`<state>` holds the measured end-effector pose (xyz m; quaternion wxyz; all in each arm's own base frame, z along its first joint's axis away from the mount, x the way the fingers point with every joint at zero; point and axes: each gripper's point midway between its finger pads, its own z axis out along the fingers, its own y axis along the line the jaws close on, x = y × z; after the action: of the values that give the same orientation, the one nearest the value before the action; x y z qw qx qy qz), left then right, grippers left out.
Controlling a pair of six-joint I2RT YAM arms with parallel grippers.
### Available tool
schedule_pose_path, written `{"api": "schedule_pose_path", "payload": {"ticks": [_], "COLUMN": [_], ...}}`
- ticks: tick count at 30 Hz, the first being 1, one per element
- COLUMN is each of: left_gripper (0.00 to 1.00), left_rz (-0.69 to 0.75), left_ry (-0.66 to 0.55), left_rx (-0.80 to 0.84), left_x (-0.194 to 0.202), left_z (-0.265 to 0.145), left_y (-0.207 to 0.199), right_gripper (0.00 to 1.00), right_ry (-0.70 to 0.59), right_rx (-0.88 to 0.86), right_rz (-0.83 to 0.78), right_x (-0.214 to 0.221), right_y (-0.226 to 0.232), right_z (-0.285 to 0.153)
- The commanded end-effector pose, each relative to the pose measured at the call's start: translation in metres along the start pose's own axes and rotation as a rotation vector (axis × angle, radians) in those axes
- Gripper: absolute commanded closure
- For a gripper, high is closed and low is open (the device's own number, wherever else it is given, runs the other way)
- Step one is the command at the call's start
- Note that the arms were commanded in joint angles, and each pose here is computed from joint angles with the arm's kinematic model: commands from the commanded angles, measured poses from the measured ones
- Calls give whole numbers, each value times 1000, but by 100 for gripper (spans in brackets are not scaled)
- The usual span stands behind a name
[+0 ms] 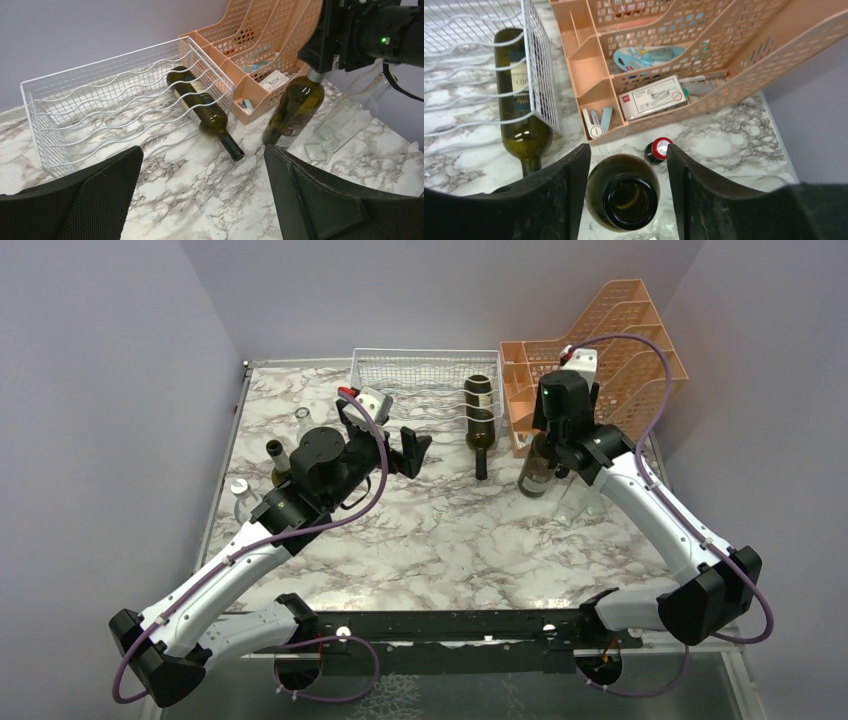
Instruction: Put the wine bottle on the wine rack
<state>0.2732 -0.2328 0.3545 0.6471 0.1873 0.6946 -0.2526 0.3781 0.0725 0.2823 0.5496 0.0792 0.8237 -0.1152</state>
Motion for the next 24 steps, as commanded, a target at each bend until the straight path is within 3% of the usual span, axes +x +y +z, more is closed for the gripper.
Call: {"api": "schedule_pose_path", "payload": {"ticks": [1, 9, 14, 24], "left_gripper": [1, 1, 1, 1], "left_rz": [-19, -28, -38, -50], "left_ry": [-29, -10, -2, 67], "left_rx": [40, 80, 212, 516], "left_x": [-6, 2, 12, 81], "left_z": [-2, 5, 15, 46], "left_y": [-8, -15, -39, -109], "right_gripper": [46, 82, 96, 99], "right_ry": [35, 30, 24, 68], "right_rx": [-31, -81, -172, -391], "right_rz": [27, 20, 19, 22], "right_x": [15, 14, 2, -2], "right_y": [-5, -4, 3, 15], "right_z": [-10, -19, -34, -78]}}
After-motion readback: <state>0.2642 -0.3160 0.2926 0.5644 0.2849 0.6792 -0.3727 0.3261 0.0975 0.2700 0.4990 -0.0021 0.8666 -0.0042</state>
